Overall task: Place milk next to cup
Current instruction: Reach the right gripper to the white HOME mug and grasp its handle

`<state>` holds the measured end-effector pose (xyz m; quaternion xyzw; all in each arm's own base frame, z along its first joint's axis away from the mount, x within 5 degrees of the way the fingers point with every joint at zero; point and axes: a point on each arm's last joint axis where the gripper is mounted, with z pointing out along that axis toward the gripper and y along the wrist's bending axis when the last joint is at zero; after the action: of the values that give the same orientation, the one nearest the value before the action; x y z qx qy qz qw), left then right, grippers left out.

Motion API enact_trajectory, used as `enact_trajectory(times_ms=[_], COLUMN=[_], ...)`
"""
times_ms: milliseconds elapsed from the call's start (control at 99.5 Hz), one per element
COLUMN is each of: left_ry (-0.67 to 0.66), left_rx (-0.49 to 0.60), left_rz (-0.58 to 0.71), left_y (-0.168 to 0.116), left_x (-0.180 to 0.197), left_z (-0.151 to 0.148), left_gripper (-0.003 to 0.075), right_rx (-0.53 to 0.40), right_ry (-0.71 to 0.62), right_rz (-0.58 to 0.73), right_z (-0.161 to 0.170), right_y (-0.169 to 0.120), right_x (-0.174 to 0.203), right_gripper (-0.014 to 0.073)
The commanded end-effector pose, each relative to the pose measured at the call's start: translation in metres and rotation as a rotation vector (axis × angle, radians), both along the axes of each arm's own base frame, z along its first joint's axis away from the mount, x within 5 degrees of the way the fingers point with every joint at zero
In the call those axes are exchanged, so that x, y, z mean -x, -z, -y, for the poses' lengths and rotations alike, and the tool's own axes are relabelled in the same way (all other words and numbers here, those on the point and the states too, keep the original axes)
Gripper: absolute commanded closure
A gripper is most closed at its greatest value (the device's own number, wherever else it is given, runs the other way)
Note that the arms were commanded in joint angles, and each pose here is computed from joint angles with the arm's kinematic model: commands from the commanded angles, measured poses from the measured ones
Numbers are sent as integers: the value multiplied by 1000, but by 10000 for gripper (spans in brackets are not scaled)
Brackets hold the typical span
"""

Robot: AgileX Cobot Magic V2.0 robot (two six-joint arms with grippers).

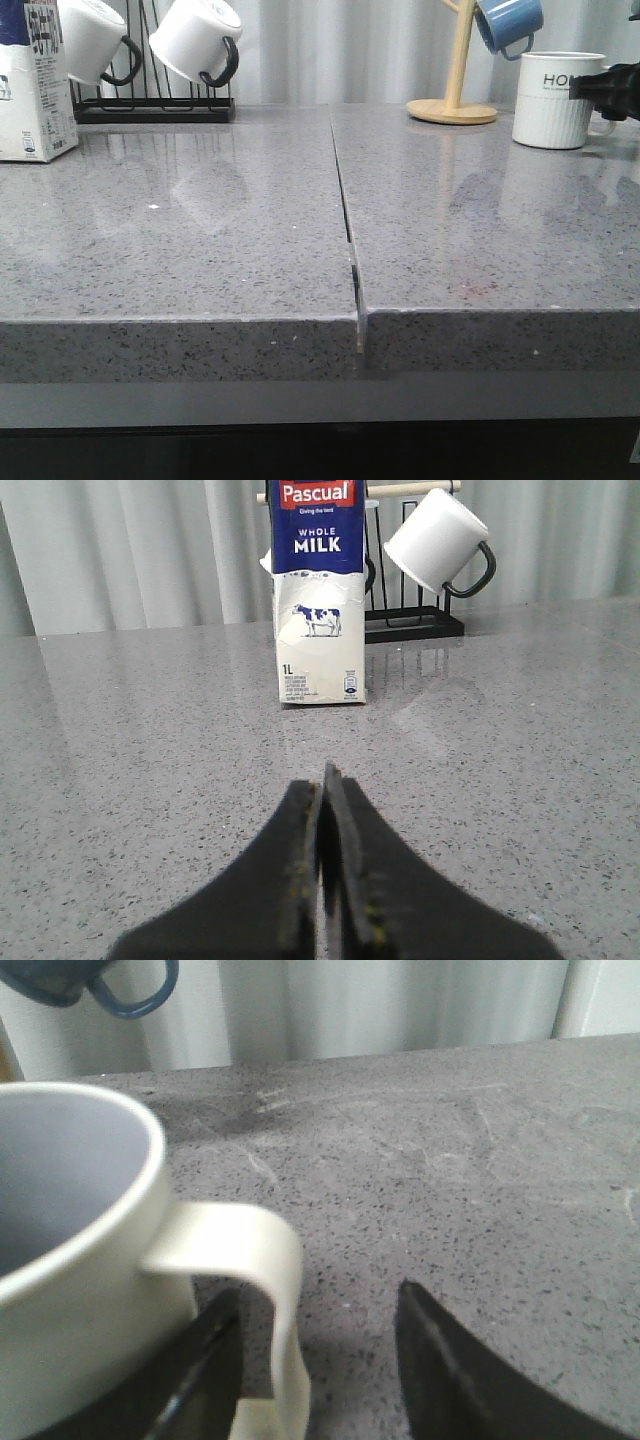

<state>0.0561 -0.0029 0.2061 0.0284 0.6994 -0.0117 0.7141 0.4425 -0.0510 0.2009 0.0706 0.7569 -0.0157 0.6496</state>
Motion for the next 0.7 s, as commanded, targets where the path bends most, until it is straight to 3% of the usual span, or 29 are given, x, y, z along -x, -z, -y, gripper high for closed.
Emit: enact_trajectory(times_ms=[0,151,392,693], left_ry=[8,8,8,8], left_rx=[17,17,17,17], left_rz=[79,79,79,79], left_y=[3,3,3,3], left_x=[1,1,1,1], left_z=[1,1,1,1], left_gripper=[741,741,741,741], right_rx=[32,32,30,21], right_ry=[6,6,-14,-145], right_rz=[158,157,155,172], right_z=[5,5,-4,-62], right_y=[-39,-37,-48,-91], right_x=[-4,-6,-4,24], right_gripper=[355,669,652,652])
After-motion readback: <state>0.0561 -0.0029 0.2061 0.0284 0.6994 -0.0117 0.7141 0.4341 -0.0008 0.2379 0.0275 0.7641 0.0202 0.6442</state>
